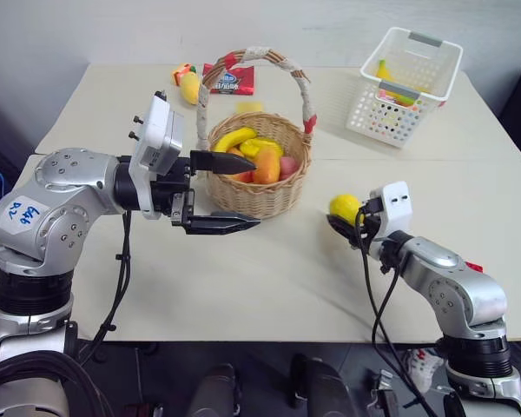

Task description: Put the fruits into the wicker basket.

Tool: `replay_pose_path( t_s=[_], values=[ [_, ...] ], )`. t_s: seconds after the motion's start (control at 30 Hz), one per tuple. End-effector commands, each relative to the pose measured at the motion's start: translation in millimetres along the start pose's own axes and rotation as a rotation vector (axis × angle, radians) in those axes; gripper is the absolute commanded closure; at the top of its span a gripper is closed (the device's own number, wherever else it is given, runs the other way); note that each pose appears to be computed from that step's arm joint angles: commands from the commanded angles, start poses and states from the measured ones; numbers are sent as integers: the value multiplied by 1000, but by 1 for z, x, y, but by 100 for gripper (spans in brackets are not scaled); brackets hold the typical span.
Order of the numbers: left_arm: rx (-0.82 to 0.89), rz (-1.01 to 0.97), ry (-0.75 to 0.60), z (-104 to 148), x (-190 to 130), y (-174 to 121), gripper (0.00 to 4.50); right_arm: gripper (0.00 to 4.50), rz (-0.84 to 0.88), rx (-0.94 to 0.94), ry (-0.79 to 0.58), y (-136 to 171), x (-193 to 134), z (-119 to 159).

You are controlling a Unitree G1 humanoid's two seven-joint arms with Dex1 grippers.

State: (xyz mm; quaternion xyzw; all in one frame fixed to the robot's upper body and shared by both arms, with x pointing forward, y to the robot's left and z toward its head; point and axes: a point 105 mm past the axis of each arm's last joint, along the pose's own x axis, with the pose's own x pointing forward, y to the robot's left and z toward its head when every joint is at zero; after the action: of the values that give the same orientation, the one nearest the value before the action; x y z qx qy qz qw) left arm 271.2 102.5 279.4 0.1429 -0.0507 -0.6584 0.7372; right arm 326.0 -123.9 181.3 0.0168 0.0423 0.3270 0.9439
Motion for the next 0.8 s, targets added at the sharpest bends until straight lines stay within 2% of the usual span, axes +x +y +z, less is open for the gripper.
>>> replay_pose_path(
  t_s=[0.03,0.17,0.3,0.43,0.5,0.67,0.73,0.8],
  values=[
    [31,97,-15,8,-18,12,0,193,276,-92,-120,53,9,47],
    [44,165,-11,11,-31,21,0,193,294,-147,-174,67,52,85],
    [54,194,-18,14,-35,23,0,193,181,-229,-140,55,100,97],
    [56,198,-15,13,-34,20,0,63,111,-240,-137,42,123,103],
    [54,202,-14,13,-34,17,0,3,157,-217,-189,49,120,113],
    [46,223,-5,9,-37,16,0,3,377,-151,-282,79,74,128],
    [46,227,-6,8,-38,15,0,3,404,-164,-294,82,56,127],
    [47,228,-10,9,-38,16,0,3,353,-173,-309,72,37,127]
  ],
)
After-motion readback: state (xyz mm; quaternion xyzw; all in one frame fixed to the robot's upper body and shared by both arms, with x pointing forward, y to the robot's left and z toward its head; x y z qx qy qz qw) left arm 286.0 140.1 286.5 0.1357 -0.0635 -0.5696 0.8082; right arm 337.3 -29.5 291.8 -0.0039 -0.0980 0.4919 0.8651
